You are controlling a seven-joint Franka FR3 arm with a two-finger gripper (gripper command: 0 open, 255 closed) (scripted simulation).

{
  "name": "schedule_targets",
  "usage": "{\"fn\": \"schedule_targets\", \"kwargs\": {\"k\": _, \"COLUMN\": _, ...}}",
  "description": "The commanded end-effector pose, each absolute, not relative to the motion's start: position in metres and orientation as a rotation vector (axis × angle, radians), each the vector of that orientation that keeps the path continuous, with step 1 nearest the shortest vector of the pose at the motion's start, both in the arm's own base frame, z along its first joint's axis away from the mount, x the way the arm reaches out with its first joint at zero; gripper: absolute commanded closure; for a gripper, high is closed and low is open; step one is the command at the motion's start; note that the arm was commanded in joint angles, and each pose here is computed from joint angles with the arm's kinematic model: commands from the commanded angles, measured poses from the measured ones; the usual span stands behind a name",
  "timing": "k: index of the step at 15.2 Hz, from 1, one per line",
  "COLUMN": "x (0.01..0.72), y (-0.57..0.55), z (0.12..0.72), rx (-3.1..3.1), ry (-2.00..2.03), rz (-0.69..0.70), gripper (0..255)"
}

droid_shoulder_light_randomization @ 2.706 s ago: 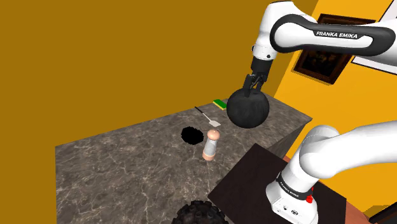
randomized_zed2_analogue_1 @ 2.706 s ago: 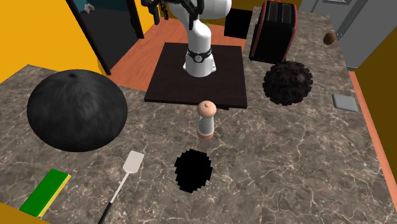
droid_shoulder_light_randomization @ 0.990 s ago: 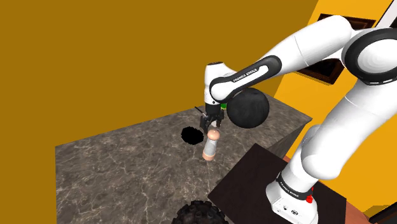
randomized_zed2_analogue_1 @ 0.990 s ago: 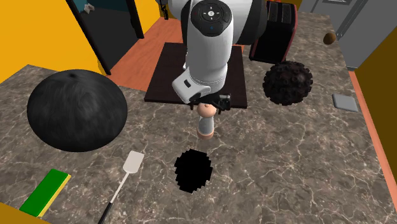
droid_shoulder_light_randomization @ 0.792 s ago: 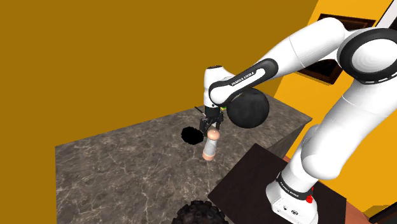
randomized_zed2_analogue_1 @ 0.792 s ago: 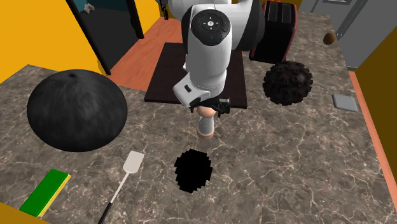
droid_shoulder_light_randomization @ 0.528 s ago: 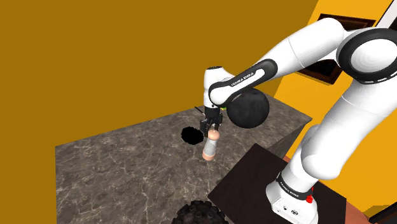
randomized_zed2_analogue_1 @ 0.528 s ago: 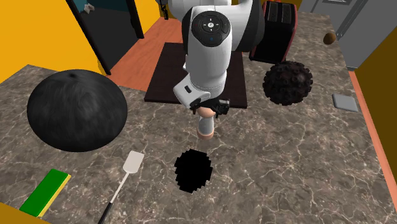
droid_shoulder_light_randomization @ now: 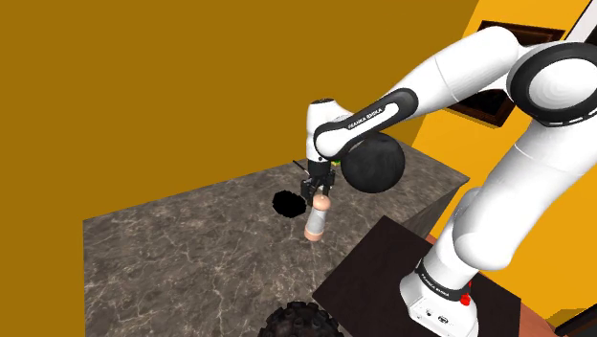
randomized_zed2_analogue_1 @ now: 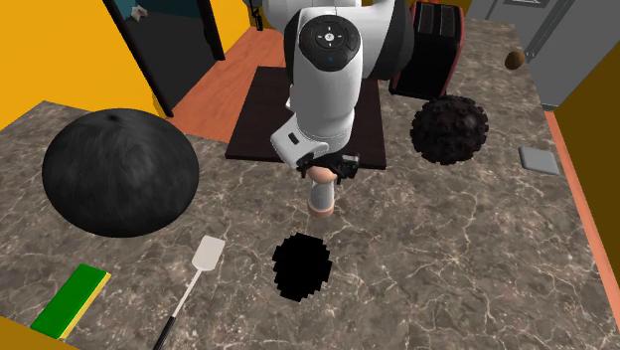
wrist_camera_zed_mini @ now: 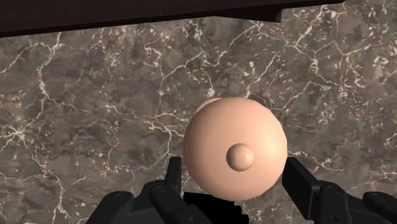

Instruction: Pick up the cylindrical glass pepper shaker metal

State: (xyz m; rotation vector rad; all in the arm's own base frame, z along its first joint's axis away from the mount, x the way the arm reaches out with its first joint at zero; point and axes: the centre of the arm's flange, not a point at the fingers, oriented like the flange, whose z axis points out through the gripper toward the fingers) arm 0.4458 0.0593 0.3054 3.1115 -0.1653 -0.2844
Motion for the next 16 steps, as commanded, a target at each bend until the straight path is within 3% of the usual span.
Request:
{"fn": "schedule_targets", "kwargs": {"k": 1, "x": 0.445, "y": 0.059, "z": 0.313, "rx": 3.111, "ry": -0.165, "rz": -0.286, "gripper": 255}}
{"fn": "schedule_targets", "kwargs": {"k": 16, "x": 0.445, "y": 0.059, "z": 0.382, "rx": 3.111, "ry": -0.165, "rz": -0.286, "gripper": 255}}
